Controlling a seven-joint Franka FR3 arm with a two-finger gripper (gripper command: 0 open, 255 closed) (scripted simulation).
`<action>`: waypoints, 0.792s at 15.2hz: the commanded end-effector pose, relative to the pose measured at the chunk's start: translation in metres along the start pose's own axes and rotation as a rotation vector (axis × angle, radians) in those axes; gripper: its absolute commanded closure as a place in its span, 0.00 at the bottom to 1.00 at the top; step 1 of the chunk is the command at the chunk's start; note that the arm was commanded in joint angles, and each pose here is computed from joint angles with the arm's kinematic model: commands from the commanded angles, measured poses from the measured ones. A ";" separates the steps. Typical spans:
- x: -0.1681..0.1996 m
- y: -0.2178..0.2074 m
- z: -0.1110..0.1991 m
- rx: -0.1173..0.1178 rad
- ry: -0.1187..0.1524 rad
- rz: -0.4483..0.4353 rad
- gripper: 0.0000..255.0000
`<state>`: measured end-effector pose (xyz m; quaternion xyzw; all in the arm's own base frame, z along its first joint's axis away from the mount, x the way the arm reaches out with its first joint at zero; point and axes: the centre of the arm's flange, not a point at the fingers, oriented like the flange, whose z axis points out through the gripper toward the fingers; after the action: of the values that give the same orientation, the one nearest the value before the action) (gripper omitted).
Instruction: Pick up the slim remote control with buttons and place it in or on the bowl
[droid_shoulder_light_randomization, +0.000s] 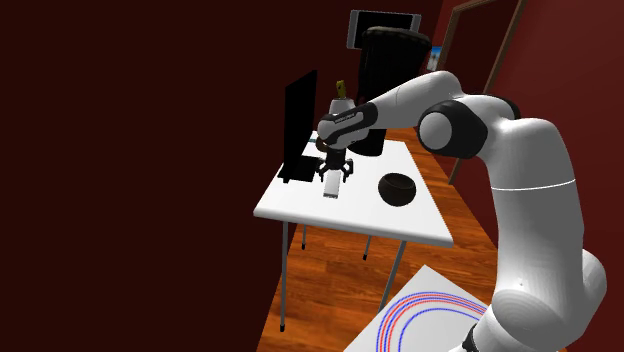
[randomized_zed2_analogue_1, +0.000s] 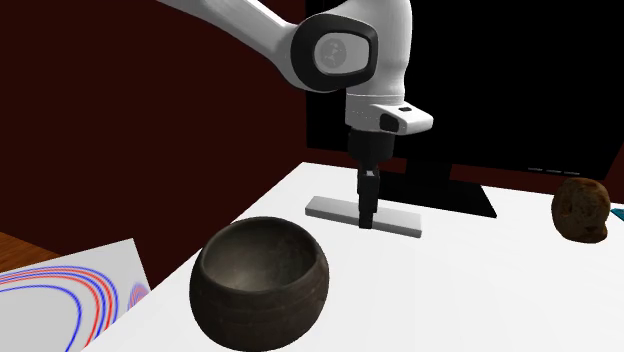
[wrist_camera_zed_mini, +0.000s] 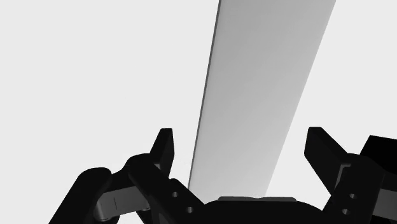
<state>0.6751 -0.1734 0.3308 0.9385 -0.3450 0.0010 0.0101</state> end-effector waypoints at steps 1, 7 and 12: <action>0.000 0.000 0.000 0.000 0.000 0.000 0.00; 0.000 0.000 0.000 0.000 0.000 0.000 1.00; 0.000 0.000 0.000 0.000 0.000 0.000 1.00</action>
<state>0.6752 -0.1734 0.3309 0.9385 -0.3452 0.0013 0.0100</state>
